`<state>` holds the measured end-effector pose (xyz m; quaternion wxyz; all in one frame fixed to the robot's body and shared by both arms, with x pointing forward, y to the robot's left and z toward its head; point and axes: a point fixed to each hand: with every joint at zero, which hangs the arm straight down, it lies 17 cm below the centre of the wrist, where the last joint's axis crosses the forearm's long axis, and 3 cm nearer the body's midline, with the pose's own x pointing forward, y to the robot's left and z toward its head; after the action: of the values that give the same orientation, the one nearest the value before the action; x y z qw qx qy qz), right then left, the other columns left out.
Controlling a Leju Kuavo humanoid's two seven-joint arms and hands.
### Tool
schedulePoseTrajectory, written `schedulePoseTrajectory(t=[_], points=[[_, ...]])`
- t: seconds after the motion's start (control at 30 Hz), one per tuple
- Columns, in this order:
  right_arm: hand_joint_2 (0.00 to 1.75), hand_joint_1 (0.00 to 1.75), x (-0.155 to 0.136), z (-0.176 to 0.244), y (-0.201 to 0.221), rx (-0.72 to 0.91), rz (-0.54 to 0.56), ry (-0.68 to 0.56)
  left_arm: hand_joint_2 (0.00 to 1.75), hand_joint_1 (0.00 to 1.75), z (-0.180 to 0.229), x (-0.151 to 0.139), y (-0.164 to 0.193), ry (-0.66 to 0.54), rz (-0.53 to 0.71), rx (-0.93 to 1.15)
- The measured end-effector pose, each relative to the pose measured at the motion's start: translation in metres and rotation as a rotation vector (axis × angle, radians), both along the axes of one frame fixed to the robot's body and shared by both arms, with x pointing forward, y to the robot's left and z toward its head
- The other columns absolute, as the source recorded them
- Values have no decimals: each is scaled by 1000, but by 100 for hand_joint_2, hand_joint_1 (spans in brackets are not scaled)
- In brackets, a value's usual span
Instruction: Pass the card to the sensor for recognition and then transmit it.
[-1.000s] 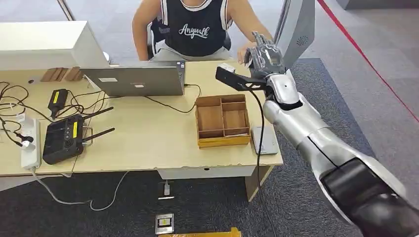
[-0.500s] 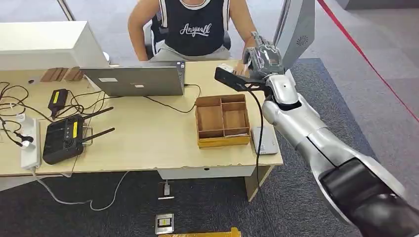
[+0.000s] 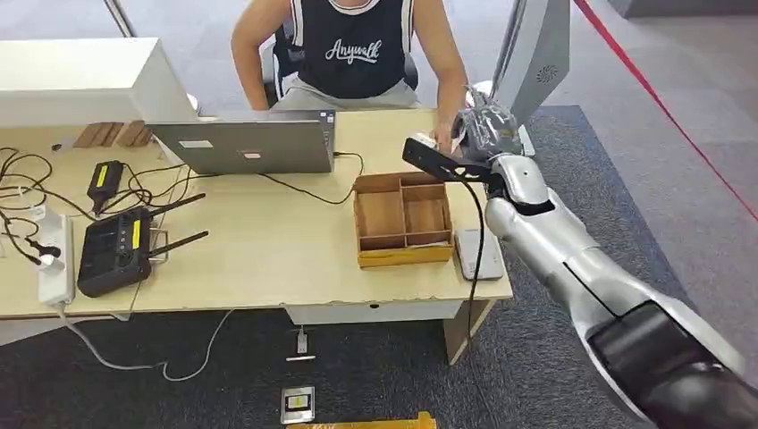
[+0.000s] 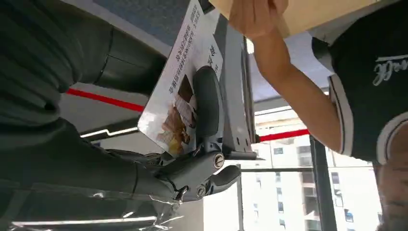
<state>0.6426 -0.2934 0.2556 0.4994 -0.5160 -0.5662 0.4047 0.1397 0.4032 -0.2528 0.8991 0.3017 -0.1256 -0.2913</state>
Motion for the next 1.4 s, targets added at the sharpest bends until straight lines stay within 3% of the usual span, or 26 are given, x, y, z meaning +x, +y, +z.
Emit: schedulePoseTrajectory(t=[0.27,0.6,0.97,1.03,1.4], points=[[175,175,-23,-41,-69,51,-112,69,0,0,-2,-15,8,26,61,7],[175,175,-56,-70,-123,101,-203,102,0,0,-2,-16,9,21,66,4],[175,175,-63,-74,-132,108,-206,106,0,0,-2,-15,10,18,77,3],[175,175,-76,-109,-120,103,-168,166,0,0,-2,-16,10,23,79,5],[175,175,-88,-155,-75,98,-93,250,0,0,0,-14,12,16,82,16]])
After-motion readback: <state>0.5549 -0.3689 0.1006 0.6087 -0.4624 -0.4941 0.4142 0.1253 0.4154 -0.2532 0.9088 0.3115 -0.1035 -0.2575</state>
